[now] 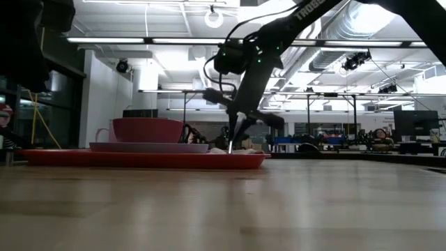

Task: Set up tray
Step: Put the blue fork on the brown napkin on the red tray, then put the blue spoon on the brown napkin beside the blue fork on the red tray

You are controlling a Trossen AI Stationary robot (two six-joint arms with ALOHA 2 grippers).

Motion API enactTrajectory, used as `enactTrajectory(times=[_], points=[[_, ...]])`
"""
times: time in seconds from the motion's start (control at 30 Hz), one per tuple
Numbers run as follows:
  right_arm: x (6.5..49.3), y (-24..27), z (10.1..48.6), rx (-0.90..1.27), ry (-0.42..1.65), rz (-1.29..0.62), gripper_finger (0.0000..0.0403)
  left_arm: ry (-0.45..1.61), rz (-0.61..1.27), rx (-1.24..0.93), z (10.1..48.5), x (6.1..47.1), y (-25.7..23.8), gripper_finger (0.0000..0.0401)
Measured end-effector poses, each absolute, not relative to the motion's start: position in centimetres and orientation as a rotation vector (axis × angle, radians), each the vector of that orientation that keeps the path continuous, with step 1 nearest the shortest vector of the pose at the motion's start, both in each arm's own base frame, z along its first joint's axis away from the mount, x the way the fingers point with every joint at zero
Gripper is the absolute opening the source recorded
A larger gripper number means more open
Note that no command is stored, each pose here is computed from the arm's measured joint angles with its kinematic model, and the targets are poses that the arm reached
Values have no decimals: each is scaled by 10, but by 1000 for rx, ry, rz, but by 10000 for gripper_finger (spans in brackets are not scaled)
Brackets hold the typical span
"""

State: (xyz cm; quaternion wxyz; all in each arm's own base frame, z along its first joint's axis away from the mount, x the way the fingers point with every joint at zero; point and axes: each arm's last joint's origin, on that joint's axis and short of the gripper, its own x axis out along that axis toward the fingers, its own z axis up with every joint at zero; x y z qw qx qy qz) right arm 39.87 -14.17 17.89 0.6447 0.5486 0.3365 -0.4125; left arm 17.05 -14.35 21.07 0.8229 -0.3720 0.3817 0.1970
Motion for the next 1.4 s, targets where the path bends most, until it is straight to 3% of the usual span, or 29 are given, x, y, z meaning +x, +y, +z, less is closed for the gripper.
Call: enactTrajectory(times=[1.03, 1.4], points=[[395, -152, 175, 1216, 810, -923, 12, 814, 416, -781, 211, 170, -143, 129], [398, -151, 213, 1108, 920, -828, 12, 806, 403, -786, 211, 171, -144, 129]])
